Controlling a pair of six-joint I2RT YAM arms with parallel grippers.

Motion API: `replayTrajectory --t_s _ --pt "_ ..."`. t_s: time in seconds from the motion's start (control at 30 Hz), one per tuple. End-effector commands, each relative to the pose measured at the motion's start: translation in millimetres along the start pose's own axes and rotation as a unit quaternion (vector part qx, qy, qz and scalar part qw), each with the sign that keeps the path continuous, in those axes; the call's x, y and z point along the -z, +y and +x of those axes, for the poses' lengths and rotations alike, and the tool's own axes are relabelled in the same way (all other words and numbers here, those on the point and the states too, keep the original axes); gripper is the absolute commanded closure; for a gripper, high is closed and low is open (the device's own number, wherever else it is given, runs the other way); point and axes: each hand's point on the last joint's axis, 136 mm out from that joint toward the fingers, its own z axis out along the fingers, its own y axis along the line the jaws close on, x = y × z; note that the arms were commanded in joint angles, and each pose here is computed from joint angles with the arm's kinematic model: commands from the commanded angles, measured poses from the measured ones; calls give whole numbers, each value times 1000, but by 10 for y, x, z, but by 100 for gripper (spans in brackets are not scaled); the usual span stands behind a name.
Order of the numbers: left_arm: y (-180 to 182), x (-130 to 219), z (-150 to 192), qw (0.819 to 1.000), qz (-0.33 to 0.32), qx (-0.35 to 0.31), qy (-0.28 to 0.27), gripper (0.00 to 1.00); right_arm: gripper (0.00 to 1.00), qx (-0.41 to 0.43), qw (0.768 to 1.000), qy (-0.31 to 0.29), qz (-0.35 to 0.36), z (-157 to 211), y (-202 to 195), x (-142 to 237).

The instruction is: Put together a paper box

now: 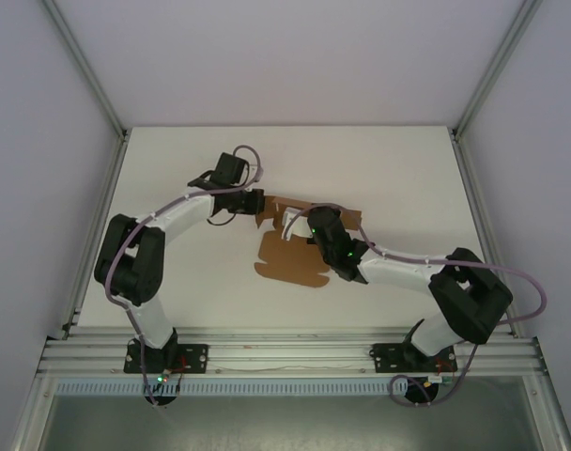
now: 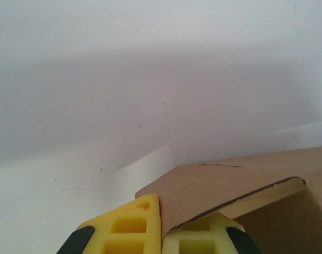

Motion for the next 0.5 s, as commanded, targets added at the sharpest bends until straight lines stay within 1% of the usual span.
replayTrajectory --t_s 0.0,0.17,0.23,0.27,0.37,0.43,0.47 --pt "-167 68 -229 995 2 70 -65 100 100 -21 1000 -19 -8 -110 124 18" --pt "-186 46 -219 988 0 133 -79 100 100 -24 999 -21 -16 -133 195 40" --pt "-228 68 -247 986 1 143 -88 100 100 -26 999 -18 -17 -117 222 46" --pt "-262 83 -266 986 6 142 -91 100 100 -27 999 -17 -18 -104 234 51" --pt "-462 84 -261 988 37 129 -74 100 100 -35 999 -14 -22 -75 274 73" --pt "-532 67 -207 989 41 127 -67 100 100 -37 999 -10 -24 -32 322 92" --pt "-545 53 -159 989 41 126 -62 98 100 -39 999 -8 -23 -11 327 99"
